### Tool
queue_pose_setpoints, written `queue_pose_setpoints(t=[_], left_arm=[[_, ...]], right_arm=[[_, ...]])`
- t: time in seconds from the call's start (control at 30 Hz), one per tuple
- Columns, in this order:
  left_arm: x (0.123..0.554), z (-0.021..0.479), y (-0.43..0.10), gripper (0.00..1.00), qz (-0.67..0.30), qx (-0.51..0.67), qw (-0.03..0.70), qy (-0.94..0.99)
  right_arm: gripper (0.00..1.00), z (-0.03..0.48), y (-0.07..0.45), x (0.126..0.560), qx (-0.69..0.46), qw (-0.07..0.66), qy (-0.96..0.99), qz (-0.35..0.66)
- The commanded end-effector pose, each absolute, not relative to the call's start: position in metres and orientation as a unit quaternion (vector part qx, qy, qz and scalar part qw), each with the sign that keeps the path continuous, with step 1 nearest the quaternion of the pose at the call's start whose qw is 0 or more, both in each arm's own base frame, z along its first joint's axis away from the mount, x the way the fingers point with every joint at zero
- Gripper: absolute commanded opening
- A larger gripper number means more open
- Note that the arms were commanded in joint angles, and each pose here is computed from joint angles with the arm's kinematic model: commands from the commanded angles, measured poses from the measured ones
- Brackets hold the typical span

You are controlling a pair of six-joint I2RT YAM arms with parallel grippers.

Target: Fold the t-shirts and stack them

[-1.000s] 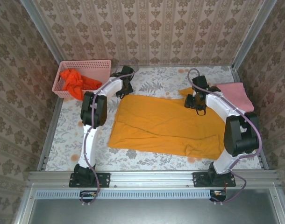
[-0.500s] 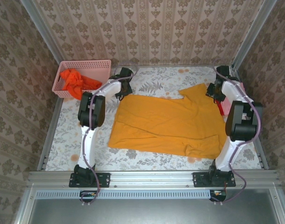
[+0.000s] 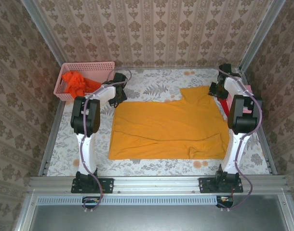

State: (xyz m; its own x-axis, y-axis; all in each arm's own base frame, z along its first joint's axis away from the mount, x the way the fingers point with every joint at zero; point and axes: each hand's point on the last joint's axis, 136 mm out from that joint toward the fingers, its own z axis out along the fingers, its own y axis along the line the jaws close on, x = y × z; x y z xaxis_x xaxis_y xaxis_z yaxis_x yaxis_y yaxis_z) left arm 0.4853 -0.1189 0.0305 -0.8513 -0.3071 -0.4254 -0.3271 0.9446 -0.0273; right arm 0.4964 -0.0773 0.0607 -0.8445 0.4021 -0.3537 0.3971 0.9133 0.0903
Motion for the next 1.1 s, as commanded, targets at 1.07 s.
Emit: queue_pose_setpoints(t=[1.07], left_arm=[[0.495,0.039,-0.131,0.0,0.004,-0.156,0.223,0.962]], right_arm=[[0.35,0.003,-0.052,0.526,0.111,0.101,0.989,-0.006]])
